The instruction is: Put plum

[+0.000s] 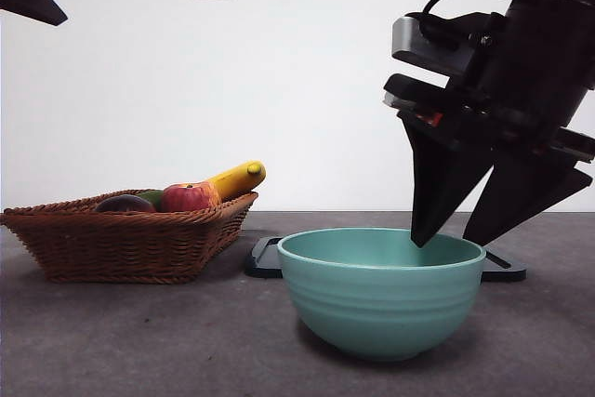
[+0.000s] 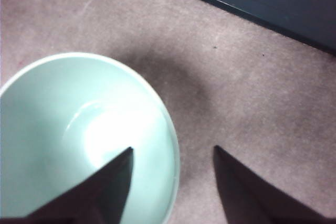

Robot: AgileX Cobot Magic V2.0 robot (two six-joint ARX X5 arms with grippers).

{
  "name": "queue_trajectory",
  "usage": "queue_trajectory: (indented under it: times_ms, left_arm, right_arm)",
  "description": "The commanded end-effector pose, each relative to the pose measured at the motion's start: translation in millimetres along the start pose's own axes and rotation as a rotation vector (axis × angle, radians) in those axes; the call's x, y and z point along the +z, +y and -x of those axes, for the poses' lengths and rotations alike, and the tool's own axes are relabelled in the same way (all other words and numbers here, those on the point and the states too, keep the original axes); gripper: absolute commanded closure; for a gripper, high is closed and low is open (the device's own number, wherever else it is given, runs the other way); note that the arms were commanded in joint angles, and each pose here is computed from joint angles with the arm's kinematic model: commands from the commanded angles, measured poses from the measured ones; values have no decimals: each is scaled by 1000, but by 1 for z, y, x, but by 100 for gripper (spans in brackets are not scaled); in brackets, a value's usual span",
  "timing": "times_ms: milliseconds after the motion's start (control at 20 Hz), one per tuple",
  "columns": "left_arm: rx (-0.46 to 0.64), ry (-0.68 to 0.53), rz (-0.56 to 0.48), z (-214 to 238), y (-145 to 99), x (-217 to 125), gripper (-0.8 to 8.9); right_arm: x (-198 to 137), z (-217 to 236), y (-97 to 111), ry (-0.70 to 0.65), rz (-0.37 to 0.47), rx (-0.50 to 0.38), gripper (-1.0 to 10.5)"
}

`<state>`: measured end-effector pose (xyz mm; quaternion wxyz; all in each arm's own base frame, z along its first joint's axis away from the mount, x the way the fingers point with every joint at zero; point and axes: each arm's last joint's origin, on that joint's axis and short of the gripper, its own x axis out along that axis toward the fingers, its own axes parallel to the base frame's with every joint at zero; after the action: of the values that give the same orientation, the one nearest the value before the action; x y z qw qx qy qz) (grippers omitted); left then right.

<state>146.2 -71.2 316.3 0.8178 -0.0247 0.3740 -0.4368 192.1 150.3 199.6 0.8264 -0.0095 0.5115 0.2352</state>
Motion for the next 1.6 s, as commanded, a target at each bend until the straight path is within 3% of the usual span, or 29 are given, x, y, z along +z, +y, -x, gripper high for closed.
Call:
queue_trajectory:
  times_ms: [50,300,600,700,1400,1450,1500,1600]
  left_arm:
    - [-7,-15,-25,3,-2,5,408]
    - [-7,-13,-23,3,-2,5,408]
    - [-8,-3,-12,3,-3,4,408]
    - [-9,8,-5,3,-3,3,408]
    - [-9,9,-1,3,-3,3,411]
    - [-9,9,-1,3,-3,3,429]
    - [-9,9,-1,3,-3,3,505]
    - [-9,8,-2,3,-3,3,738]
  right_arm:
    - [4,11,4,-49,-3,11,681]
    - [10,65,10,-212,22,58,681]
    - [-16,128,13,-287,77,319,681]
    - [-27,139,12,-278,86,361,681]
    - [-41,149,8,-245,91,350,681]
    - [-41,149,8,-245,91,350,683]
    - [-41,149,8,-245,91,349,715]
    - [-41,149,8,-246,98,348,921]
